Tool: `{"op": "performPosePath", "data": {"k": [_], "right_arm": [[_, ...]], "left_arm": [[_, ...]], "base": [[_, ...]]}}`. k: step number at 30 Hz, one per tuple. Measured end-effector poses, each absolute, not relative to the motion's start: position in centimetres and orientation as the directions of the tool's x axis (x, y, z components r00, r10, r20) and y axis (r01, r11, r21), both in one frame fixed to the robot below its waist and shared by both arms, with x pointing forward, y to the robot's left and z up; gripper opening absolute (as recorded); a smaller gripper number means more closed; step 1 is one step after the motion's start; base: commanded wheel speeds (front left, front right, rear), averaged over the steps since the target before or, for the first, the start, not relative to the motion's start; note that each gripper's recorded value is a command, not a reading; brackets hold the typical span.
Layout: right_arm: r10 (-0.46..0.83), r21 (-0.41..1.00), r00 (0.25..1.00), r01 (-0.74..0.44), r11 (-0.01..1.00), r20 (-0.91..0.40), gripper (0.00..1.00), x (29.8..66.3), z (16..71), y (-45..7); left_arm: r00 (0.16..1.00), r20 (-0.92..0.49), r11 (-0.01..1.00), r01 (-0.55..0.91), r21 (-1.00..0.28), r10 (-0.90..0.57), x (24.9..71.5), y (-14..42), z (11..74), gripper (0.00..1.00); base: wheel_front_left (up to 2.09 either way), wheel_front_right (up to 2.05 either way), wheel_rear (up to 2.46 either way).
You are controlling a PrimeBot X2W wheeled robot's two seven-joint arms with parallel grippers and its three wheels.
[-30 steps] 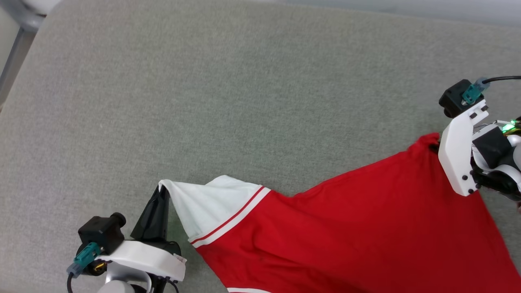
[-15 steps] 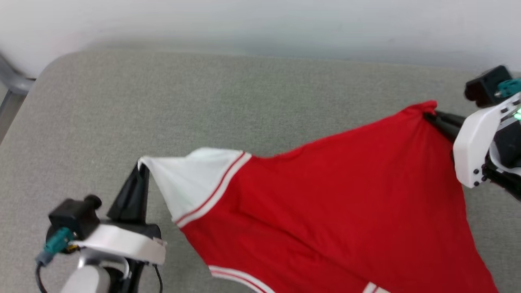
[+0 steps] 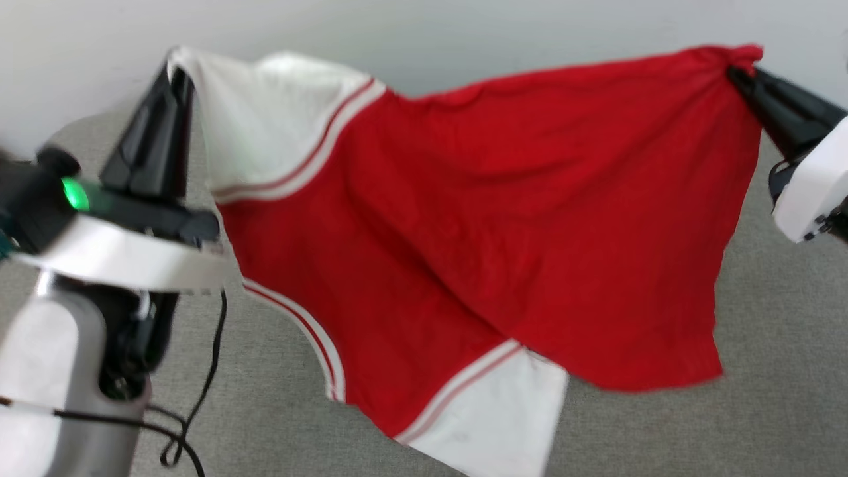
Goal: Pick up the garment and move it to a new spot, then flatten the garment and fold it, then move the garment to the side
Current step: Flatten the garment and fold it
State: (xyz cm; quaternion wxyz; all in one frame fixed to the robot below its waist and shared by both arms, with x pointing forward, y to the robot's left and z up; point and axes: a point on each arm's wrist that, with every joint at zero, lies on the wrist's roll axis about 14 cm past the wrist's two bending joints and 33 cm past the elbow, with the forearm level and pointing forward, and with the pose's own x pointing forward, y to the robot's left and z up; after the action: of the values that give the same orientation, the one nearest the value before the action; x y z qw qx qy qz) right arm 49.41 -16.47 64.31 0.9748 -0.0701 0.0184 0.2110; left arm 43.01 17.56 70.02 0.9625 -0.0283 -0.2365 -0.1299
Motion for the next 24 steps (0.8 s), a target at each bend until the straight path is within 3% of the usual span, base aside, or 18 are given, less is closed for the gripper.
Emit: {"op": "performPosePath", "data": {"k": [12,24], "right_arm": [[0.369,-0.145,0.924,-0.354,0.924,0.103,0.00,51.6,70.3,-16.8],[0.280,-0.163,0.942,-0.252,0.954,0.182,0.00,60.5,73.1,-18.3]], "left_arm": [[0.732,0.586,0.932,0.338,0.132,-0.348,47.2,14.5,78.8,0.00],[0.697,0.622,0.929,0.337,0.154,-0.356,57.3,14.2,82.5,0.00]], "base": [[0.00,0.00,0.00],[0.00,0.00,0.00]]}}
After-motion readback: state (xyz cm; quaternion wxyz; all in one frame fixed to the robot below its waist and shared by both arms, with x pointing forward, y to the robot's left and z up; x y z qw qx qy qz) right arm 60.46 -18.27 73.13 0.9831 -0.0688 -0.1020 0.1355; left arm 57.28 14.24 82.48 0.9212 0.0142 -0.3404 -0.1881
